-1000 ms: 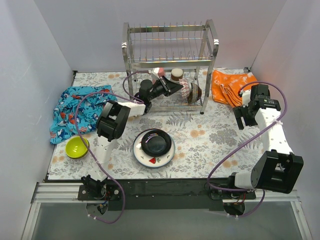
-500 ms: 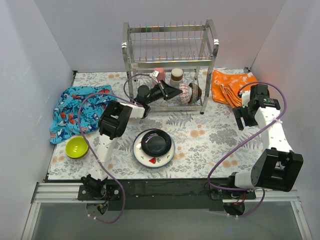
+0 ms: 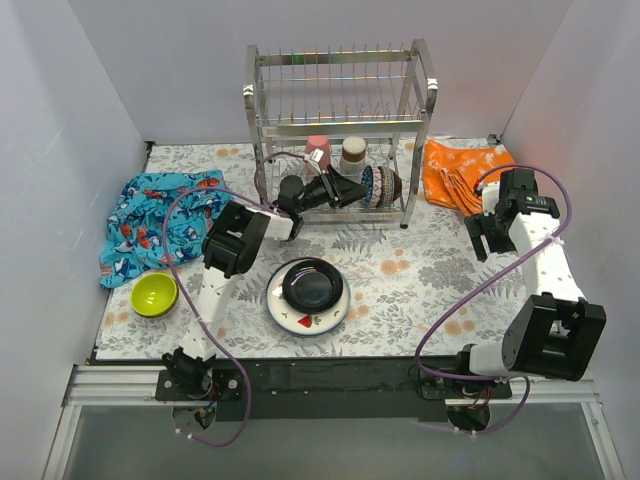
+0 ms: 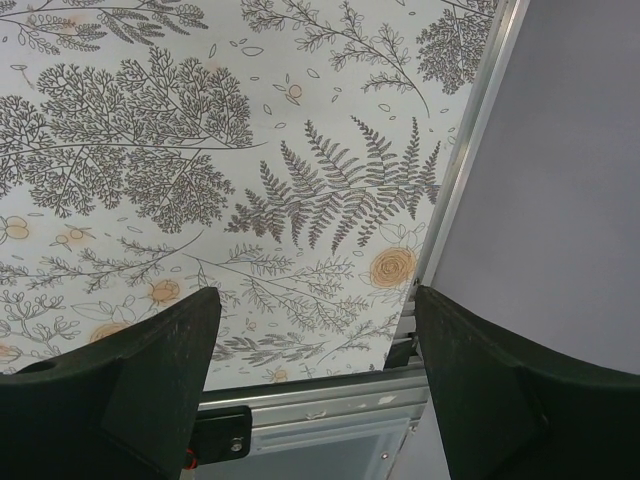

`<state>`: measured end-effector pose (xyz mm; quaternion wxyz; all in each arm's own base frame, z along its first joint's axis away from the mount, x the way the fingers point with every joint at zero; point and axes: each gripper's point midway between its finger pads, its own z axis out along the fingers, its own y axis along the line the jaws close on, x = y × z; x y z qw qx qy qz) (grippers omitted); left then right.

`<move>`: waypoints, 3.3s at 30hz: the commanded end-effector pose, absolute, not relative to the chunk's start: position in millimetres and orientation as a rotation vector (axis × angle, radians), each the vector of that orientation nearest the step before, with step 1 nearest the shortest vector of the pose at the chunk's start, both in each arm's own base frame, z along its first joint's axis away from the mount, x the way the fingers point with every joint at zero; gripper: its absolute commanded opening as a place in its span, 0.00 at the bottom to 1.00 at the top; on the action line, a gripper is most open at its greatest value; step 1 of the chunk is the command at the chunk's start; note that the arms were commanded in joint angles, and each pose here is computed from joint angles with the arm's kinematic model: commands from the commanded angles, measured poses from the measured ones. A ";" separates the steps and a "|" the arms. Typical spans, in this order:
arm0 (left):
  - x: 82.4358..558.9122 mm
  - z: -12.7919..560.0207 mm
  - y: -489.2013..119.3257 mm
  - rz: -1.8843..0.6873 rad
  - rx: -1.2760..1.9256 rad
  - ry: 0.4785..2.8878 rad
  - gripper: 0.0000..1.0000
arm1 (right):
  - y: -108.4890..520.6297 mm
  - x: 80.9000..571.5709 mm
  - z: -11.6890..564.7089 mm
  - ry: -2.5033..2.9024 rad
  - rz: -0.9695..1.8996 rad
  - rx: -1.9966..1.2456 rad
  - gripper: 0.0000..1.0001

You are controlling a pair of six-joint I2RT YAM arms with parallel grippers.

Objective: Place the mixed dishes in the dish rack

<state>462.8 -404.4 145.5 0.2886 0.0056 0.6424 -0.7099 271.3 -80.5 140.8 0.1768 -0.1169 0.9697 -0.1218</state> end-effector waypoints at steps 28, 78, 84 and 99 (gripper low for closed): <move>260.6 158.3 -275.9 -1.006 1.096 1.994 0.62 | -11.5 308.3 140.8 2.487 0.148 -0.451 0.88; 205.8 83.3 66.9 -0.285 0.601 2.744 0.28 | 2.0 313.2 144.6 2.580 0.274 -0.439 0.87; 210.5 80.7 70.7 -0.245 0.580 2.735 0.25 | 6.5 323.7 151.6 2.568 0.241 -0.467 0.87; 221.5 86.2 70.7 -0.314 0.540 2.754 0.02 | 13.7 318.6 142.3 2.590 0.212 -0.523 0.87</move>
